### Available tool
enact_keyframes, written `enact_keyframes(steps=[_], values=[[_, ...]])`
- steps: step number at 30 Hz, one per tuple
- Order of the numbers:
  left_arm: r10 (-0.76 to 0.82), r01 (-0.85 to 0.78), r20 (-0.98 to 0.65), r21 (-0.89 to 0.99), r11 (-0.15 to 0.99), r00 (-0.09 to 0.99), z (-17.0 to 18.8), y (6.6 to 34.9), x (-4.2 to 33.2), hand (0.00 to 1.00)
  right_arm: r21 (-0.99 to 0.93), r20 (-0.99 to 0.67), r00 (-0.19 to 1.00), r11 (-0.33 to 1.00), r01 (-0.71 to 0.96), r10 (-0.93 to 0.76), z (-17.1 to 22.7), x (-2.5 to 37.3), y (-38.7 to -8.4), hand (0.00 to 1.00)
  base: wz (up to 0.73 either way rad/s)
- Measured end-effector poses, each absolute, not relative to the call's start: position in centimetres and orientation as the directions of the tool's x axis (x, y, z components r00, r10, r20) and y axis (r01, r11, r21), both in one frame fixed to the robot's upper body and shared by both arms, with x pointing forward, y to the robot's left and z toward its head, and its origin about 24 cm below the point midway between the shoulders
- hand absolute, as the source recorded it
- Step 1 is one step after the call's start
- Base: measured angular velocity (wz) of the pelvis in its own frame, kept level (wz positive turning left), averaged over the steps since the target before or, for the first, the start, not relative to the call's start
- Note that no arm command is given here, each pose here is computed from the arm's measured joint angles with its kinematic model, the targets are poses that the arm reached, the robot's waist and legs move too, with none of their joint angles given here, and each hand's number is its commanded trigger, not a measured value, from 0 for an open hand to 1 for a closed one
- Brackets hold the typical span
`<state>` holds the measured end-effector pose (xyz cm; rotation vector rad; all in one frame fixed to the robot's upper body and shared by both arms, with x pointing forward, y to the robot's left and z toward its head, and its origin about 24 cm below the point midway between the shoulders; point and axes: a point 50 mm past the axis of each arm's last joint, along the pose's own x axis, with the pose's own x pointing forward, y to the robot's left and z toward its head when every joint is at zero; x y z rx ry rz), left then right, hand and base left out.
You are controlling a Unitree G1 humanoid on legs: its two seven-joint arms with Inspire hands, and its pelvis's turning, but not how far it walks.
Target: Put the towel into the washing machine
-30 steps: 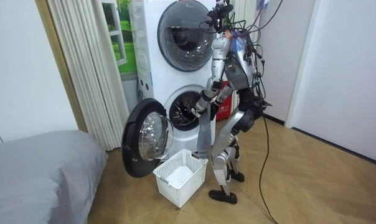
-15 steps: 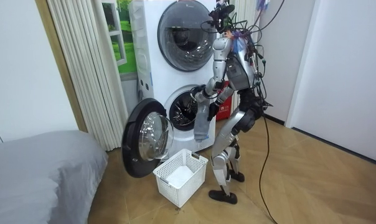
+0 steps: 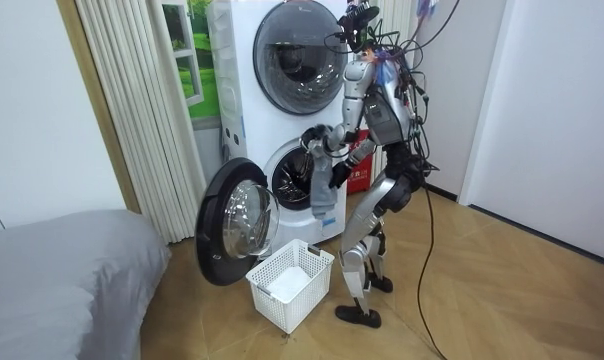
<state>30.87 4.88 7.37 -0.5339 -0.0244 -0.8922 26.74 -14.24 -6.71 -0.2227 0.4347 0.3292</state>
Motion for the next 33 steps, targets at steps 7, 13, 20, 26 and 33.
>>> enact_keyframes(steps=[7, 13, 20, 26, 33], values=[[-0.719, 0.744, 0.257, -0.426, 0.515, 0.645, 8.0, 5.2, 31.3, 0.0, -0.108, -0.43, 0.864, 0.935, -0.337, 0.261, -6.7, 26.7, -13.9, 1.0, 0.0], [-0.637, 0.726, 0.389, -0.537, 0.43, 0.665, 9.6, 5.0, 31.6, 0.0, -0.105, -0.54, 0.81, 0.936, -0.336, 0.23, -8.4, 25.6, -14.5, 1.0, -0.01], [-0.52, 0.499, 0.211, -0.7, 0.512, 0.828, 3.3, 10.2, 30.9, 0.0, -0.104, -0.734, 0.643, 0.9, -0.422, 0.217, -11.1, 22.7, -15.6, 1.0, -0.04], [-0.413, 0.14, -0.324, -0.618, 0.773, 0.851, -7.4, 16.9, 24.0, 0.0, -0.129, -0.76, 0.627, 0.907, -0.402, 0.17, -11.3, 22.0, -18.0, 1.0, 0.12], [-0.347, 0.069, -0.529, -0.475, 0.877, 0.774, -10.3, 18.0, 21.2, 0.0, -0.165, -0.761, 0.636, 0.91, -0.38, 0.128, -10.7, 22.6, -20.2, 1.0, 0.07]])
